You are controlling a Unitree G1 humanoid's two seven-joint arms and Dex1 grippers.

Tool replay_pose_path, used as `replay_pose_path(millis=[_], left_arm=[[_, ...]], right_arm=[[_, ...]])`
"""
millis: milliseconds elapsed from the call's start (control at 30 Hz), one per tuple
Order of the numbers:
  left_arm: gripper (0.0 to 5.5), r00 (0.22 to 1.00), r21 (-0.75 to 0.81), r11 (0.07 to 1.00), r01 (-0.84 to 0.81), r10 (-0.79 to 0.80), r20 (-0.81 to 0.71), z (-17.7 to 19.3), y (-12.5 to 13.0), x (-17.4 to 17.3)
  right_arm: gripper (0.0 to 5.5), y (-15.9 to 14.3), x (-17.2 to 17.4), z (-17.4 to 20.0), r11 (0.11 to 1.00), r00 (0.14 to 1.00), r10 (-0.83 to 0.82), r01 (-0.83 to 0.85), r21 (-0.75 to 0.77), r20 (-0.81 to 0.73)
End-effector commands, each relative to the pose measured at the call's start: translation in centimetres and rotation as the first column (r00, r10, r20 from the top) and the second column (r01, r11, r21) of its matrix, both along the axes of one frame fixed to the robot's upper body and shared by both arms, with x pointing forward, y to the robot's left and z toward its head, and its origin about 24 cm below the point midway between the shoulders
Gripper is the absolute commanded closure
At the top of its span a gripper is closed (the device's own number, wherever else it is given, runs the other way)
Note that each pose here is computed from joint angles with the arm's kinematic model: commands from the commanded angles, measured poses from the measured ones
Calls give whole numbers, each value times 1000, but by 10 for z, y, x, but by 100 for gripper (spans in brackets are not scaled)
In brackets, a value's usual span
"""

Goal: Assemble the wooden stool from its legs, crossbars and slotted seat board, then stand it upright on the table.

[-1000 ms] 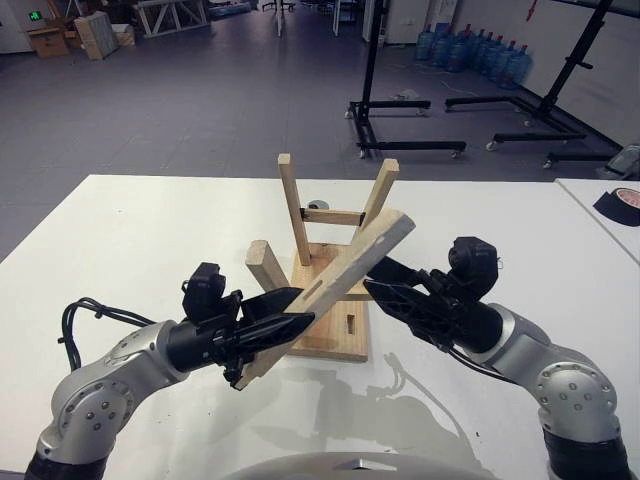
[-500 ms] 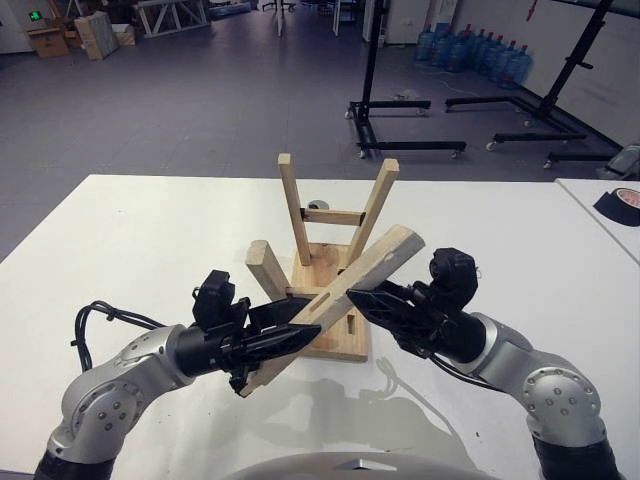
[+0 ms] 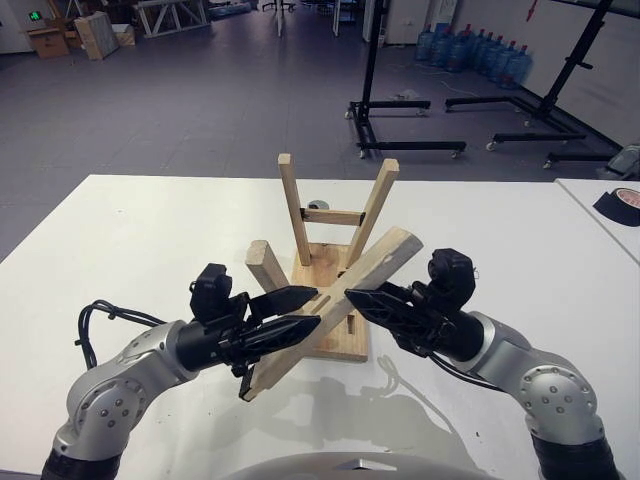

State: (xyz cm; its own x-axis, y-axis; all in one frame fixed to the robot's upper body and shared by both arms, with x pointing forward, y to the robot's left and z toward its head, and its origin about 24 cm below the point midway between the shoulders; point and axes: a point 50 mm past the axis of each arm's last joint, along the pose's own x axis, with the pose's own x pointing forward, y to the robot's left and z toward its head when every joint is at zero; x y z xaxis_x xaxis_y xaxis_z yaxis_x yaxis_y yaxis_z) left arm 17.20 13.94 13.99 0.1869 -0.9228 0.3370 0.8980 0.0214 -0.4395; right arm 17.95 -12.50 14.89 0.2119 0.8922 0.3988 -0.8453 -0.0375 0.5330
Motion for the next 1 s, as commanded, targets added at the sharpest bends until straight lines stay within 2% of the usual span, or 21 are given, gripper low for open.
replay_pose_path(millis=[33,100,267,400,467,600,700,867,1000], left_arm=[[210,999,-57,998,1,1,43,10,4,-5],[190,998,-68,998,10,-6,54,12,5,-10],[190,999,-83,996,-29,32,41,10,4,-17],[190,998,-67,997,-41,43,35,8,4,-18],[190,998,-62,997,-52,54,33,8,6,-18],[190,998,-57,997,-56,58,31,9,8,-15],[190,999,-47,998,-40,41,18,7,7,-15],[190,999,-44,998,-33,34,10,5,7,-13],[190,1000,-32,999,-27,28,11,4,7,-12]], right_arm=[[345,-11,-2,5,1000,998,-17,18,-25,57],[345,-23,-9,4,996,996,-17,24,-87,86],[345,-70,-21,-17,936,995,-5,40,-349,103],[345,-111,-9,-18,877,984,-116,165,-451,134],[345,-121,4,-14,840,959,-173,264,-475,226],[345,-117,16,-5,855,910,-173,328,-402,376],[345,-116,31,2,891,901,-192,326,-315,388],[345,-107,48,1,918,894,-172,298,-261,415],[345,-100,55,-8,945,924,-65,178,-273,377]])
